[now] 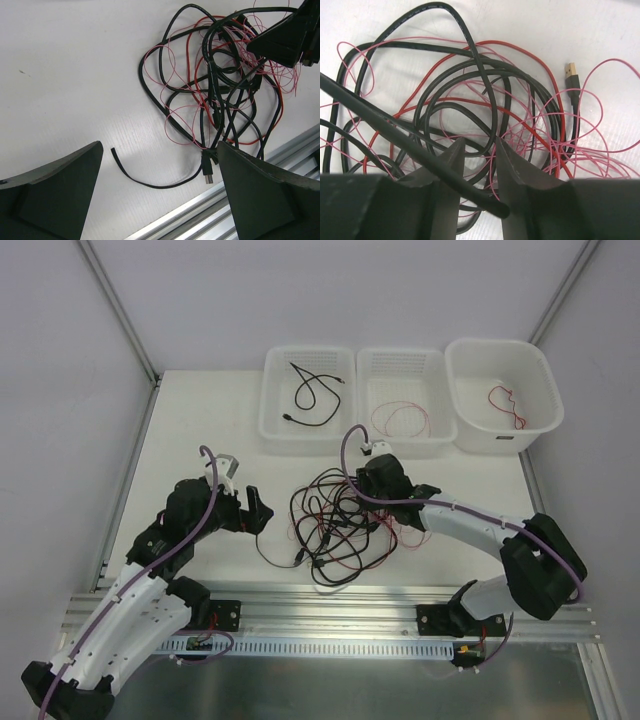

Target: Untangle the cables

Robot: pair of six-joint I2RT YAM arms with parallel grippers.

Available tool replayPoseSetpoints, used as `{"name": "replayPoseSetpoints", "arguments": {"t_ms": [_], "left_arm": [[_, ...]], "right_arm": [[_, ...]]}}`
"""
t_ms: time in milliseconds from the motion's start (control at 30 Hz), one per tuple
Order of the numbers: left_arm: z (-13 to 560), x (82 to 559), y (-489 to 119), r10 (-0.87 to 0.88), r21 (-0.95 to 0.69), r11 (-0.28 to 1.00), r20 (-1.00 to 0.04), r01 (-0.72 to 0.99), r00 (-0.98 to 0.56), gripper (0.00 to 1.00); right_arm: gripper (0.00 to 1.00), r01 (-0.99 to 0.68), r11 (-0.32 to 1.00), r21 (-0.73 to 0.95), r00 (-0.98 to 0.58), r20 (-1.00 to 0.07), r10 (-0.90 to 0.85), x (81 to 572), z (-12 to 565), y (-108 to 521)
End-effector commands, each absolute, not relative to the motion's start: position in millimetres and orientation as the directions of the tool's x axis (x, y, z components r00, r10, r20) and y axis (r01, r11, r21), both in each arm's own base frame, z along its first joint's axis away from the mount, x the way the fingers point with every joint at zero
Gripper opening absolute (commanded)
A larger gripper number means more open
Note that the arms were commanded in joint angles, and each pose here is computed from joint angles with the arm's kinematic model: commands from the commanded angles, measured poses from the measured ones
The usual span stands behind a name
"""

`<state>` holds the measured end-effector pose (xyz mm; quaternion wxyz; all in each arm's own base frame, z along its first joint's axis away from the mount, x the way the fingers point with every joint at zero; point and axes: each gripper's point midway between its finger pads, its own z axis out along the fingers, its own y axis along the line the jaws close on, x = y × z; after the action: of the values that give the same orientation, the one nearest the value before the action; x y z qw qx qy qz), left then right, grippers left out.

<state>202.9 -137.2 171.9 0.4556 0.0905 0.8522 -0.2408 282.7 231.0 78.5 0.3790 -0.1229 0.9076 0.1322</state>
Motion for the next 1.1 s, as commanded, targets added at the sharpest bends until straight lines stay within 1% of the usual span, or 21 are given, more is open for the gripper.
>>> {"name": "replayPoseSetpoints", "arguments": {"t_ms": [0, 33, 100, 133, 200, 367, 400, 433, 467, 567, 733, 867, 900, 967, 1000, 1033, 1067], "left_arm": [[171.7, 206.7, -132.7, -0.059, -0.309, 0.878, -0.828, 0.365, -0.558, 0.99], [171.7, 206.4, -133.1, -0.059, -0.31, 0.877, -0.827, 0.367, -0.558, 0.99], [171.1, 206.9, -132.8, -0.059, -0.311, 0.878, -0.826, 0.365, -0.561, 0.99], [170.8, 207.0, -132.7, -0.06, -0.312, 0.878, -0.825, 0.364, -0.562, 0.99], [171.1, 207.8, -132.4, -0.062, -0.313, 0.878, -0.824, 0.362, -0.563, 0.99], [168.9, 207.1, -133.4, -0.058, -0.317, 0.876, -0.819, 0.365, -0.571, 0.99], [168.2, 207.4, -133.2, -0.059, -0.318, 0.876, -0.817, 0.362, -0.574, 0.99], [168.9, 207.4, -133.4, -0.058, -0.317, 0.876, -0.818, 0.364, -0.573, 0.99], [169.3, 207.7, -133.4, -0.059, -0.318, 0.876, -0.817, 0.364, -0.573, 0.99], [167.7, 207.7, -134.0, -0.059, -0.323, 0.874, -0.812, 0.363, -0.581, 0.99], [167.5, 207.9, -134.4, -0.06, -0.327, 0.872, -0.809, 0.363, -0.585, 0.99], [165.9, 207.9, -135.1, -0.057, -0.33, 0.871, -0.804, 0.364, -0.592, 0.99], [165.0, 207.7, -135.3, -0.055, -0.33, 0.871, -0.802, 0.364, -0.595, 0.99], [166.0, 208.6, -135.0, -0.058, -0.332, 0.871, -0.802, 0.362, -0.595, 0.99], [165.3, 208.7, -135.2, -0.058, -0.333, 0.87, -0.801, 0.362, -0.596, 0.99], [165.4, 208.6, -134.8, -0.059, -0.333, 0.871, -0.801, 0.361, -0.596, 0.99], [165.4, 208.8, -134.4, -0.062, -0.335, 0.871, -0.8, 0.359, -0.597, 0.99]], "right_arm": [[0.33, -0.313, 0.933, 0.179, -0.632, -0.773, -0.064, 302.5, 101.9, 242.5], [0.23, -0.314, 0.933, 0.177, -0.629, -0.774, -0.065, 302.3, 102.8, 242.3], [0.16, -0.318, 0.933, 0.172, -0.625, -0.777, -0.07, 302.8, 105.2, 241.7], [0.09, -0.319, 0.933, 0.168, -0.627, -0.776, -0.075, 301.7, 105.7, 240.5], [0.02, -0.329, 0.93, 0.166, -0.614, -0.786, -0.076, 300.8, 113.1, 240.5], [0.01, -0.357, 0.925, 0.129, -0.575, -0.811, -0.109, 296.7, 144.5, 233.2], [0.01, -0.368, 0.921, 0.129, -0.552, -0.828, -0.104, 295.2, 160.1, 232.9], [0.01, -0.378, 0.919, 0.111, -0.555, -0.822, -0.129, 289.7, 163.3, 230.8], [0.01, -0.398, 0.913, 0.093, -0.518, -0.844, -0.139, 291.1, 183.3, 232.1], [0.01, -0.433, 0.899, 0.061, -0.472, -0.865, -0.168, 280.0, 216.1, 228.1], [0.01, -0.494, 0.866, 0.078, -0.367, -0.921, -0.127, 258.5, 296.9, 217.5], [0.01, -0.596, 0.796, 0.108, -0.247, -0.967, -0.053, 232.2, 379.2, 214.0], [0.01, -0.616, 0.779, 0.113, -0.201, -0.98, -0.016, 223.3, 413.4, 209.2], [0.01, -0.677, 0.725, 0.125, -0.168, -0.986, 0.014, 206.3, 443.1, 210.5], [0.01, -0.706, 0.697, 0.126, -0.123, -0.991, 0.055, 195.4, 469.8, 207.4], [0.01, -0.78, 0.613, 0.127, -0.106, -0.992, 0.071, 178.0, 481.0, 216.5], [0.02, -0.814, 0.569, 0.118, -0.07, -0.992, 0.107, 164.2, 495.4, 214.7]]}}
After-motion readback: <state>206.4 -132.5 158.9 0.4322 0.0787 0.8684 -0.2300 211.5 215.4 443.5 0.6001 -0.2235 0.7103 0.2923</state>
